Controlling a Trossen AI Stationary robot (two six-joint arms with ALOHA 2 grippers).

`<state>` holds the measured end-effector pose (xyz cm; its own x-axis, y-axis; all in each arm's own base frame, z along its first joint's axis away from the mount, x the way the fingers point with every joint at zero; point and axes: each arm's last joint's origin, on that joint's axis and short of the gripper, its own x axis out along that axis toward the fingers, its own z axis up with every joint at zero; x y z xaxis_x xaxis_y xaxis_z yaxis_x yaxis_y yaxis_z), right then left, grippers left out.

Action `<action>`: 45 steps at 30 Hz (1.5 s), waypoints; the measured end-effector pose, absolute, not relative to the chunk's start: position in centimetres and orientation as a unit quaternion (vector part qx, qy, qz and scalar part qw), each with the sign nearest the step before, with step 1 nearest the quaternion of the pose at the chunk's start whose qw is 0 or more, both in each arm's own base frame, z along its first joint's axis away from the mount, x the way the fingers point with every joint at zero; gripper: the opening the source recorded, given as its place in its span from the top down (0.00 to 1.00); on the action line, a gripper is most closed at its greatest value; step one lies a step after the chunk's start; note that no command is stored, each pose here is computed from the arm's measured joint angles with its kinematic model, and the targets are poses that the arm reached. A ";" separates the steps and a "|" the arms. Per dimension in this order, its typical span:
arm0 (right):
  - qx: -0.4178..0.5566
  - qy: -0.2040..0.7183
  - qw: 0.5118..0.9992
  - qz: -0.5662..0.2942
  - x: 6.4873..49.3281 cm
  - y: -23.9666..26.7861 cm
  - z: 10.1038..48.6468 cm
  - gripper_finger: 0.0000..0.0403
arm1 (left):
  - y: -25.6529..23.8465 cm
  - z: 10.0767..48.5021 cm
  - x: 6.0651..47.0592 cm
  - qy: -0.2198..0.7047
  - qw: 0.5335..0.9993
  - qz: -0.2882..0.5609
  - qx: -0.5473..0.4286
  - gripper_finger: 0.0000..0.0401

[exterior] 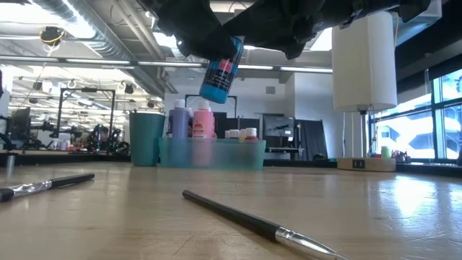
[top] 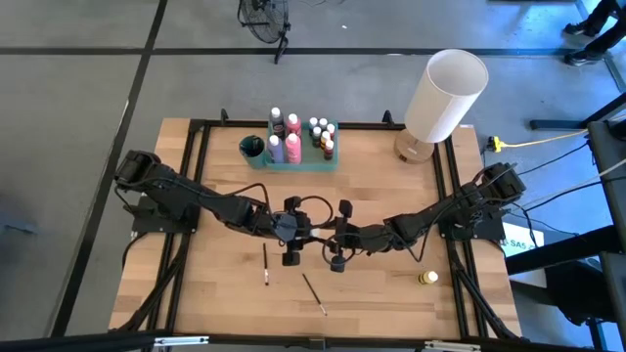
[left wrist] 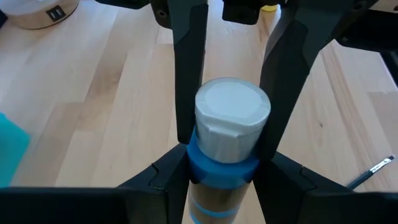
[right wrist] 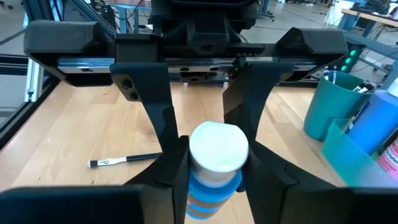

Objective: Pick & Place Paint Supplies
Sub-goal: Put the small blue paint bottle into the green bin

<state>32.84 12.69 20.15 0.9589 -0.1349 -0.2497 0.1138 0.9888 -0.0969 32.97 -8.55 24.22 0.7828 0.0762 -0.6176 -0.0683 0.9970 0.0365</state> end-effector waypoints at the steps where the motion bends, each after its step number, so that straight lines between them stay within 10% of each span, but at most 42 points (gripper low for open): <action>1: -0.041 0.129 0.989 -0.063 32.8 12.7 20.1 0.71 | -8.6 24.2 33.0 0.327 0.944 0.038 0.006 0.62; 26: -0.027 0.165 0.984 -0.063 32.6 12.7 19.3 0.71 | -9.4 24.0 32.3 0.342 0.936 0.051 0.070 0.51; 45: 0.025 0.288 0.947 -0.140 32.9 12.4 20.8 0.71 | -8.1 21.3 28.1 0.552 0.820 0.133 0.075 0.52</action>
<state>32.92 12.37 20.83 0.7950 -0.2501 -0.5527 0.2788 0.9598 -0.0333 28.12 -8.12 21.34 0.3565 0.2997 -0.8849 -0.1353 0.9537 0.2685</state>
